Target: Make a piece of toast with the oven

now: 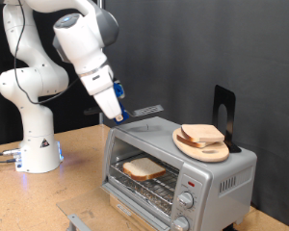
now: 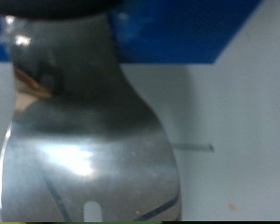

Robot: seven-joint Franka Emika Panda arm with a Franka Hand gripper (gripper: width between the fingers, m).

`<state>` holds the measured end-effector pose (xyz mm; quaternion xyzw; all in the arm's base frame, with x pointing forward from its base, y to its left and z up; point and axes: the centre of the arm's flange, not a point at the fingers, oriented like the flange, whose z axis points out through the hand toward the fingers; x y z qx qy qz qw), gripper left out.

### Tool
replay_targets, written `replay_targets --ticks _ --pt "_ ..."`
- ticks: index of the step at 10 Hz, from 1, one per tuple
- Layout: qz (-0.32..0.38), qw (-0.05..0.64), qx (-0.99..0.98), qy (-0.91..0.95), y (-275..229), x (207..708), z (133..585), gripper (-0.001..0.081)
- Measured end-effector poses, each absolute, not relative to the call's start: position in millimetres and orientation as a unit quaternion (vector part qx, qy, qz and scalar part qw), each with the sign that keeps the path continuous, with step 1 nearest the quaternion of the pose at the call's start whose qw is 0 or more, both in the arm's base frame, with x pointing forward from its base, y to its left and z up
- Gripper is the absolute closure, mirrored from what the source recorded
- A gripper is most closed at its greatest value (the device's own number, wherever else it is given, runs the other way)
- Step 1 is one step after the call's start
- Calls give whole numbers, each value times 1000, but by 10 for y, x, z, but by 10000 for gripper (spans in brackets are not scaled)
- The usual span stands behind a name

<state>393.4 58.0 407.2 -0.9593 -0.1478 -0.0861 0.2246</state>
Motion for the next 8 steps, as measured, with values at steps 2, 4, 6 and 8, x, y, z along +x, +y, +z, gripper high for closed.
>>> replay_targets --ticks 2,4,6,8 --pt "-87 220 -959 -153 902 3917 4118 414" --pt "-87 210 -962 -151 1147 3908 4115 414" --pt "-75 197 -966 -148 1320 3912 3985 414" --pt "-66 185 -969 -147 1413 3944 3812 414"
